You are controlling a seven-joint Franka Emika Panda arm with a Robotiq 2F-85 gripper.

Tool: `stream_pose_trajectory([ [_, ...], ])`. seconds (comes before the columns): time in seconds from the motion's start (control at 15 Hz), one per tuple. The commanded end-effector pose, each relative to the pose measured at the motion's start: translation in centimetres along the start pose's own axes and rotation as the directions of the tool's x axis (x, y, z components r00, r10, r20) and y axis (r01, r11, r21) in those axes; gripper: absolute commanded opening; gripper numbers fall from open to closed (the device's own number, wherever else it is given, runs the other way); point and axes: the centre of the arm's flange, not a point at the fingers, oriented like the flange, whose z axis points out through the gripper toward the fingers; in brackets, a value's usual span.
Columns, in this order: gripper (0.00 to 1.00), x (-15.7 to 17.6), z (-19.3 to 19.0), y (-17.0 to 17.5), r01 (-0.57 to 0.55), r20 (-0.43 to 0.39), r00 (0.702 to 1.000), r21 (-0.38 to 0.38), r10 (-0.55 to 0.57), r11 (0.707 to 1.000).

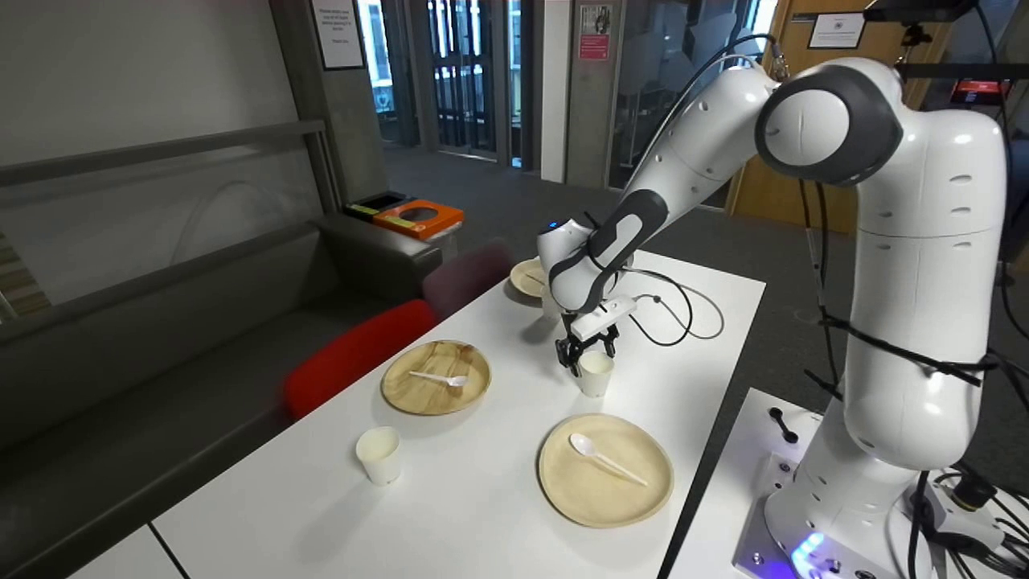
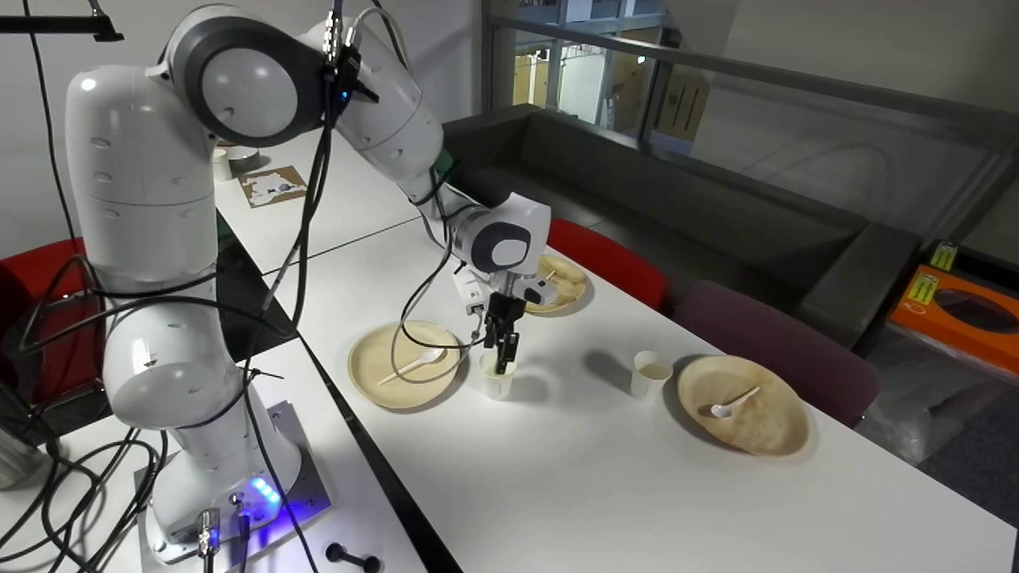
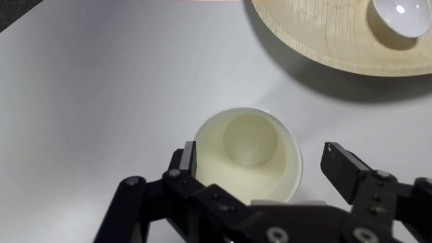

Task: Move the middle cup to the right, then put the right and left cups in the middle cup

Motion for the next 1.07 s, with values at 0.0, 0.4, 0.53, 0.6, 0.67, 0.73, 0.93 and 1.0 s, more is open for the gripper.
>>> stream_pose_trajectory([
  [0.0, 1.00, 1.8, 0.4, -0.5, -0.027, -0.001, 1.000, 0.017, 0.027, 1.000],
  [0.4, 1.00, 1.9, 1.2, -1.6, -0.026, 0.013, 1.000, 0.015, 0.026, 1.000],
  [0.53, 1.00, 1.8, 1.4, -2.0, -0.022, 0.014, 1.000, 0.009, 0.022, 1.000],
  [0.6, 0.93, 1.8, 1.6, -2.2, -0.018, 0.016, 1.000, 0.004, 0.018, 1.000],
  [0.67, 0.74, 1.7, 1.7, -2.3, -0.017, 0.016, 1.000, 0.000, 0.017, 1.000],
  [0.73, 0.67, 1.7, 1.8, -2.4, -0.017, 0.014, 1.000, -0.004, 0.017, 1.000],
  [0.93, 0.45, 1.6, 1.9, -2.5, -0.021, 0.014, 1.000, -0.008, 0.021, 1.000],
  [1.0, 0.38, 1.7, 1.9, -2.4, -0.026, 0.012, 1.000, -0.009, 0.026, 1.000],
])
